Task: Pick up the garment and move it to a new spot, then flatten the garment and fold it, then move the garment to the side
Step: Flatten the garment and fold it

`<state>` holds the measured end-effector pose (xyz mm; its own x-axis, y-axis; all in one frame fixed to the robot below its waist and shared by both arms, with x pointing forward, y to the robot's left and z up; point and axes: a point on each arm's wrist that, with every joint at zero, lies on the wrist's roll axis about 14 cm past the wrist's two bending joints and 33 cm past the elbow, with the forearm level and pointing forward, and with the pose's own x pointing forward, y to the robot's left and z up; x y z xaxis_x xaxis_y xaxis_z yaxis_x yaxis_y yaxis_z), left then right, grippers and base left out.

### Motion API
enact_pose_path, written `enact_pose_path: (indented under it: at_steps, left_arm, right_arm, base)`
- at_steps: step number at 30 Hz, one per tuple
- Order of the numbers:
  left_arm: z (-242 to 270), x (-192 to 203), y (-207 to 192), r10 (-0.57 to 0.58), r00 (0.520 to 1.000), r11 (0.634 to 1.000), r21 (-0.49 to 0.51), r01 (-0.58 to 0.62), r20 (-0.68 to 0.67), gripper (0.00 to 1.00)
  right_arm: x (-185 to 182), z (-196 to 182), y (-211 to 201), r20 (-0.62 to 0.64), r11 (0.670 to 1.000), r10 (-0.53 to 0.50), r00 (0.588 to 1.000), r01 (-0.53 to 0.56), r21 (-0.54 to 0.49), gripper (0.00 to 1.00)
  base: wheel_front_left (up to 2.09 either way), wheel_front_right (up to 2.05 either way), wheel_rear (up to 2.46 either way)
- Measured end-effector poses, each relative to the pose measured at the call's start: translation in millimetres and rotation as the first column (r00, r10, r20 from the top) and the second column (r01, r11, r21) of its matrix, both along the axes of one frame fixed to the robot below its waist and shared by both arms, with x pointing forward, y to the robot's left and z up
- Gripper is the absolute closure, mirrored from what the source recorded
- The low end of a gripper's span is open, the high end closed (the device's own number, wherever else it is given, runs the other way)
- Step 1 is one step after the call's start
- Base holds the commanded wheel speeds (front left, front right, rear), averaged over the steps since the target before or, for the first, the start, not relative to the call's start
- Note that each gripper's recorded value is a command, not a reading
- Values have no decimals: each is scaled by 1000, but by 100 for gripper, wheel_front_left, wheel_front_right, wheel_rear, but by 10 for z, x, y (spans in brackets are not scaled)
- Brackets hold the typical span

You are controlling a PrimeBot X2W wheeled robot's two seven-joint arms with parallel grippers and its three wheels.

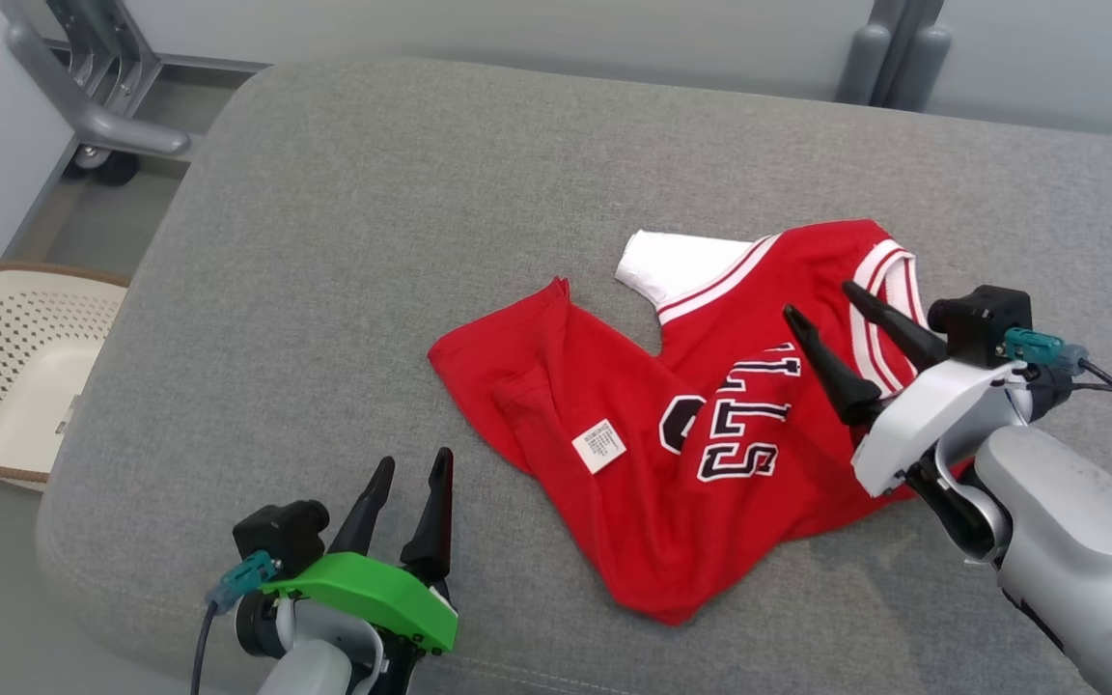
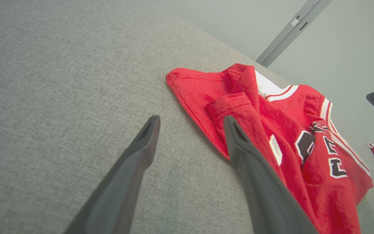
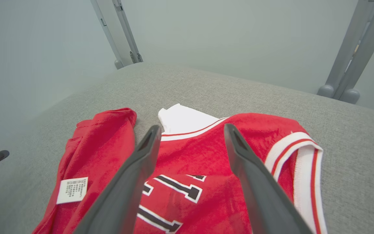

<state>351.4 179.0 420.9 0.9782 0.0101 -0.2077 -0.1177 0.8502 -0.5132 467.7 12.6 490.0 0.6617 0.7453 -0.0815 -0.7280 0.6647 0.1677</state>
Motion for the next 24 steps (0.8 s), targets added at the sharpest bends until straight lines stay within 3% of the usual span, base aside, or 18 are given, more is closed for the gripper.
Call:
enact_pose_path:
  at_steps: [12, 17, 24]
  left_arm:
    - [-102, -9, 121, 38, 999, 999, 1, -38, -39, 0]
    - [-195, -43, 207, 69, 995, 998, -2, -69, -74, 0]
    - [-284, -99, 302, 102, 989, 995, 6, -102, -109, 0]
  right_arm:
    - [805, -276, -239, 51, 976, -182, 982, 187, -112, 0]
    - [1057, -458, -223, 58, 964, -189, 980, 197, -181, 0]
    - [1139, -947, -129, -43, 935, -169, 985, 147, -323, 0]
  base:
    - [0, 0, 0]
    - [0, 0, 0]
    - [0, 0, 0]
